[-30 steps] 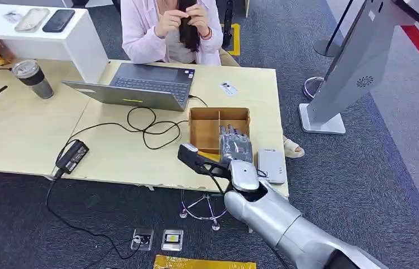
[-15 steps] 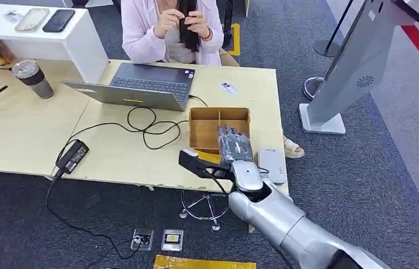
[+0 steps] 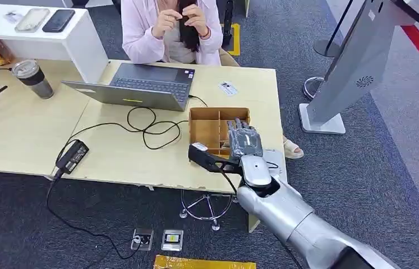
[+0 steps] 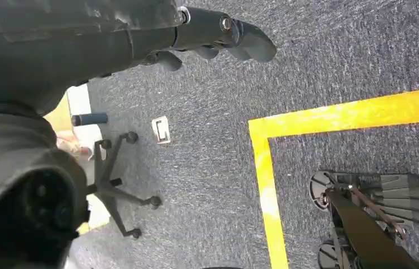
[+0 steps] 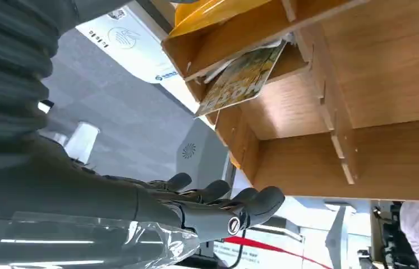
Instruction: Pass the card to the sensor for recognition and then transmit it.
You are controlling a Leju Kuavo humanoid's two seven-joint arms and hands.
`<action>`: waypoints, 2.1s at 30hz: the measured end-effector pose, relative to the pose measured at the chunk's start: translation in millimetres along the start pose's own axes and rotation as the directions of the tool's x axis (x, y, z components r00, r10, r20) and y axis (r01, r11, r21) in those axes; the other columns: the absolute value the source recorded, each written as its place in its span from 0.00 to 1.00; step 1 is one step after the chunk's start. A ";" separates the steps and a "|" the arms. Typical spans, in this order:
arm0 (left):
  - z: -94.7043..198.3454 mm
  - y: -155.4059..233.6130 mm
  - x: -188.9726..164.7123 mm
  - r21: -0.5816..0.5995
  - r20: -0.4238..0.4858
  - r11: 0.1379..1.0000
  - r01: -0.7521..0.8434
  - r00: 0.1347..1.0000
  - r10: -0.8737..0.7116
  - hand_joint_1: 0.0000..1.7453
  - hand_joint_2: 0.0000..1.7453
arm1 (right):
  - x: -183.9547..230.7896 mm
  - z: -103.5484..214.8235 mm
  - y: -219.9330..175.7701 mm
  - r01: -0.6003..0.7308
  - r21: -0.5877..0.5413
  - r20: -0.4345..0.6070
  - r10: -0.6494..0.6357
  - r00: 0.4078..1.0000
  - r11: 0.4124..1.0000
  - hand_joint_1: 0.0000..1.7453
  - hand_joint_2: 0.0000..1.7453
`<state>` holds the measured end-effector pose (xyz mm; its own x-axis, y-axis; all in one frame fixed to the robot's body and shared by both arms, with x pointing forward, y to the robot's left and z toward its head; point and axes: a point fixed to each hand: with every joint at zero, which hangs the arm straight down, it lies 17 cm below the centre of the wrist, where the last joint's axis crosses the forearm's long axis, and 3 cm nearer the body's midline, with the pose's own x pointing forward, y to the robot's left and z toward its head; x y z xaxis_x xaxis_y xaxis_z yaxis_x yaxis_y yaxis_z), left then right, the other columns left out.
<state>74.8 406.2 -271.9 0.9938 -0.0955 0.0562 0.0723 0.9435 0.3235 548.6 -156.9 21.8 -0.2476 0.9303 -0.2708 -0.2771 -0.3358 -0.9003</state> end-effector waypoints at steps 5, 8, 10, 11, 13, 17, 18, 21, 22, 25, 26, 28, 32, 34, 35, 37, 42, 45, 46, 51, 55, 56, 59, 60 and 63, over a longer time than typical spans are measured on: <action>-0.1 0.7 0.1 0.005 0.000 1.000 -0.001 1.000 0.001 0.00 0.00 | -7.7 -0.7 1.7 0.009 0.006 -0.014 -0.009 1.000 1.000 0.00 1.00; -0.2 1.5 0.2 0.009 0.001 1.000 -0.001 1.000 0.001 0.00 0.00 | -10.2 -0.7 3.3 0.017 0.013 -0.020 -0.017 1.000 1.000 0.00 1.00; -0.2 1.5 0.4 0.009 0.001 1.000 -0.001 1.000 0.001 0.00 0.00 | -9.7 -0.4 4.2 0.027 0.018 -0.022 -0.026 0.999 0.999 0.00 1.00; -0.2 1.6 0.3 0.009 0.001 1.000 -0.001 1.000 0.001 0.00 0.00 | -8.0 -0.1 4.8 0.030 0.022 -0.020 -0.030 0.999 0.999 0.00 1.00; -0.2 1.5 0.6 0.009 0.001 1.000 0.000 1.000 0.000 0.00 0.00 | -2.7 1.4 8.2 0.033 0.030 -0.014 -0.033 0.999 0.999 0.00 1.00; -0.1 1.2 0.8 0.008 0.002 1.000 0.000 1.000 0.000 0.00 0.00 | 7.0 4.9 16.7 0.043 0.048 -0.003 -0.042 0.999 0.998 0.00 1.00; -0.1 1.2 0.8 0.008 0.002 1.000 0.000 1.000 0.000 0.00 0.00 | 9.3 5.6 18.4 0.050 0.054 -0.001 -0.050 0.999 0.997 0.00 1.00; -0.2 1.3 0.7 0.008 0.001 1.000 -0.001 1.000 0.001 0.00 0.00 | 13.4 7.2 22.1 0.064 0.065 0.001 -0.065 0.998 0.996 0.00 1.00; -0.2 1.3 0.6 0.009 0.000 1.000 -0.001 1.000 0.001 0.00 0.00 | 13.9 7.5 22.9 0.064 0.068 0.001 -0.065 0.998 0.996 0.00 1.00; -0.2 1.7 -0.4 0.011 -0.006 1.000 -0.003 1.000 0.003 0.00 0.00 | 18.4 8.3 23.4 0.069 0.072 0.007 -0.070 0.998 0.995 0.00 1.00; -0.2 1.7 -0.7 0.011 -0.008 1.000 -0.003 1.000 0.004 0.00 0.00 | 20.4 8.7 23.6 0.072 0.073 0.009 -0.073 0.997 0.995 0.00 1.00; -0.2 1.7 -1.0 0.011 -0.009 1.000 -0.003 1.000 0.004 0.00 0.00 | 22.1 9.0 23.4 0.076 0.074 0.010 -0.077 0.997 0.994 0.00 1.00; -0.2 1.8 -1.0 0.011 -0.009 1.000 -0.003 1.000 0.003 0.00 0.00 | 23.7 9.4 24.1 0.077 0.078 0.012 -0.079 0.997 0.994 0.00 1.00; -0.2 1.8 -0.7 0.011 -0.008 1.000 -0.002 1.000 0.002 0.00 0.00 | 24.0 9.8 25.4 0.080 0.080 0.011 -0.081 0.997 0.994 0.00 1.00; -0.2 1.8 -0.3 0.011 -0.005 1.000 -0.002 1.000 0.002 0.00 0.00 | 23.7 10.1 26.5 0.083 0.083 0.009 -0.084 0.996 0.993 0.00 1.00; -0.2 1.8 0.7 0.011 0.001 1.000 -0.001 1.000 0.001 0.00 0.00 | 21.9 10.0 27.5 0.083 0.084 0.005 -0.084 0.996 0.993 0.00 1.00; -0.2 1.9 0.8 0.012 0.001 1.000 -0.001 1.000 0.001 0.00 0.00 | 20.6 11.1 32.5 0.068 0.095 0.005 -0.069 0.998 0.993 0.00 1.00; -0.3 1.9 0.8 0.012 0.001 1.000 -0.001 1.000 0.001 0.00 0.00 | 19.3 11.6 34.8 0.066 0.098 0.003 -0.067 0.998 0.993 0.00 1.00; -0.3 1.9 0.8 0.012 0.001 1.000 -0.001 1.000 0.001 0.00 0.00 | 18.4 11.7 35.8 0.066 0.099 0.002 -0.066 0.998 0.993 0.00 1.00; -0.3 2.1 0.8 0.013 0.002 1.000 -0.001 1.000 0.001 0.00 0.00 | 14.0 13.0 42.9 0.062 0.112 -0.006 -0.061 0.998 0.992 0.00 1.00; -0.3 2.4 0.8 0.014 0.001 1.000 -0.001 1.000 0.001 0.00 0.00 | 12.7 13.8 46.4 0.061 0.117 -0.008 -0.060 0.998 0.991 0.00 1.00; -0.3 2.5 0.8 0.015 0.002 1.000 -0.001 1.000 0.001 0.00 0.00 | 12.7 14.0 47.0 0.061 0.118 -0.008 -0.060 0.998 0.991 0.00 1.00; -0.4 3.1 0.8 0.018 0.002 1.000 -0.002 1.000 0.002 0.00 0.00 | 13.5 14.8 49.1 0.062 0.119 -0.007 -0.062 0.998 0.991 0.00 1.00; -0.4 3.3 0.8 0.019 0.002 1.000 -0.002 1.000 0.002 0.00 0.00 | 13.8 15.0 49.6 0.062 0.119 -0.007 -0.062 0.998 0.991 0.00 1.00; -0.5 3.4 1.0 0.019 0.003 1.000 -0.002 1.000 0.002 0.00 0.00 | 14.0 15.4 50.8 0.063 0.120 -0.007 -0.063 0.998 0.991 1.00 1.00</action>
<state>76.1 409.5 -271.2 0.9937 -0.0946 0.0593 0.0689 0.9373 0.3417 516.7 -163.1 -22.5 -0.2231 0.9505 -0.2162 -0.4019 -0.2918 -0.8679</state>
